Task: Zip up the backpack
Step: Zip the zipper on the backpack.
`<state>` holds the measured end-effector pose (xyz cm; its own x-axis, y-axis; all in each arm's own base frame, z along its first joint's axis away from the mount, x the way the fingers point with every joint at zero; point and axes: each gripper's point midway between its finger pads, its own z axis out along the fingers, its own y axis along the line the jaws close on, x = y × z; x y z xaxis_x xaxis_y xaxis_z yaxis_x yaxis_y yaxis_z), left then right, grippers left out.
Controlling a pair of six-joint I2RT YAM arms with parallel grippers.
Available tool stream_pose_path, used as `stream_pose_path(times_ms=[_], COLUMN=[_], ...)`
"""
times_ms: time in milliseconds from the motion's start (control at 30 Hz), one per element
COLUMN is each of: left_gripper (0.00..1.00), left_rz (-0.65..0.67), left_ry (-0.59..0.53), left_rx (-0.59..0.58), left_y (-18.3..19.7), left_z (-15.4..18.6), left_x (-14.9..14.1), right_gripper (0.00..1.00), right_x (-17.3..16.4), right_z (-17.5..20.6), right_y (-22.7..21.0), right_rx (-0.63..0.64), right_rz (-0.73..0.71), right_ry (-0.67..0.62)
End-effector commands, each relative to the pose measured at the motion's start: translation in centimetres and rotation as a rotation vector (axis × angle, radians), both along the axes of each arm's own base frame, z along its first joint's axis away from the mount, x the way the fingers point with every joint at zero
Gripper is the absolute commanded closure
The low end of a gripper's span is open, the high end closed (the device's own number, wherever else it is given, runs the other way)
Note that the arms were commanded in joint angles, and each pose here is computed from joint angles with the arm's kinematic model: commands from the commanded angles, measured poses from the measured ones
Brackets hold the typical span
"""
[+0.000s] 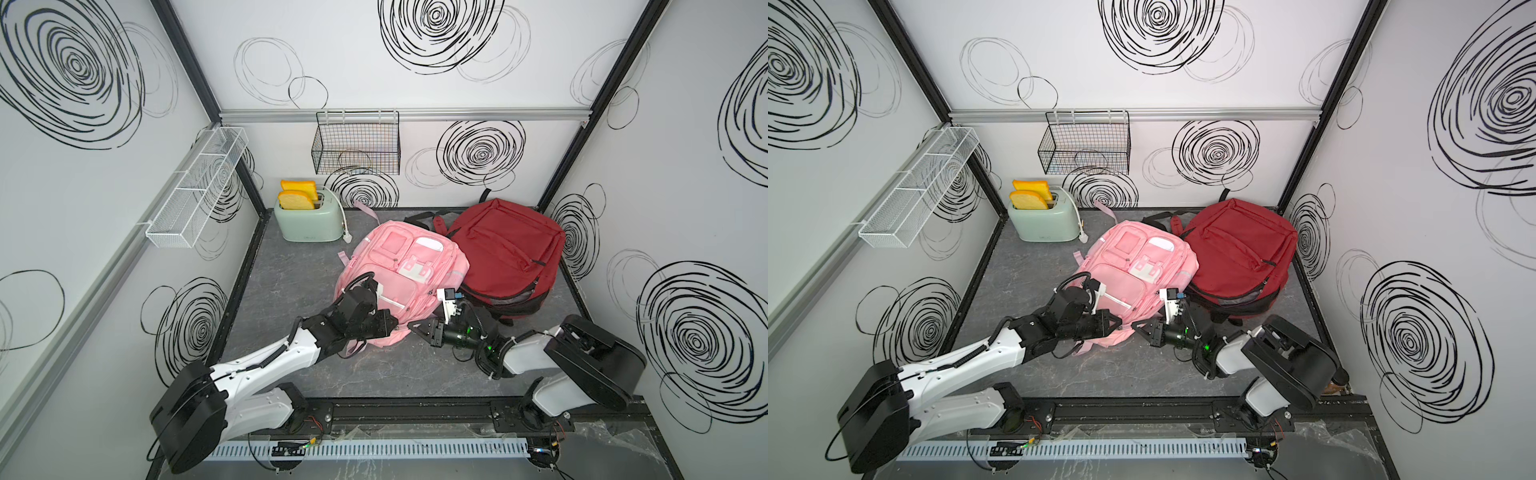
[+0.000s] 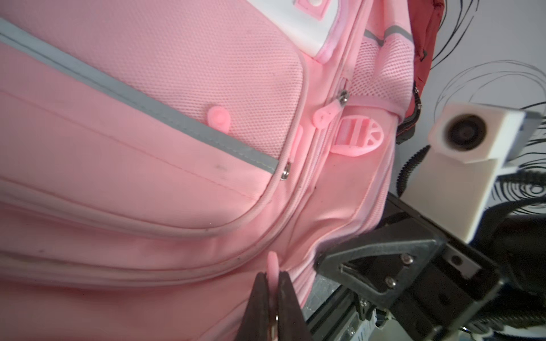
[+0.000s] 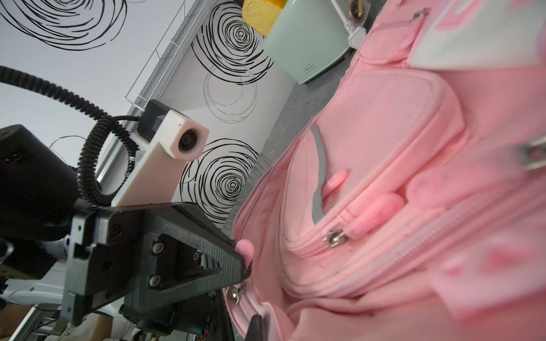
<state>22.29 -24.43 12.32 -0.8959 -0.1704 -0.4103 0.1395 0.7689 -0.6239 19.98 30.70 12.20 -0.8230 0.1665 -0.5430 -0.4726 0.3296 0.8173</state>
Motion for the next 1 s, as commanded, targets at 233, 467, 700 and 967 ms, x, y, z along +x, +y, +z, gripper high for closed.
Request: stream_pose_path(times_ms=[233,467,700,967], left_gripper=[1.0,1.0,1.0,1.0], left_rz=[0.131,0.173,0.141,0.065], left_ry=[-0.015,-0.048,-0.053,-0.063], left_rx=[0.307,0.343,0.265,-0.039], left_y=[7.1,8.8,7.3,2.8], left_z=[-1.8,-0.7,0.1,1.8], left_x=[0.5,1.3,1.1,0.7], right_gripper=[1.0,1.0,0.98,0.31], right_x=[6.4,9.8,10.9,4.8], right_z=[2.0,3.5,4.7,2.5], right_y=[-2.7,-6.9,-7.3,-2.5], right_rx=[-0.319,-0.518,-0.55,-0.384], right_rz=[-0.231,-0.367,-0.394,-0.232], right_ry=[-0.083,-0.042,0.066,0.347])
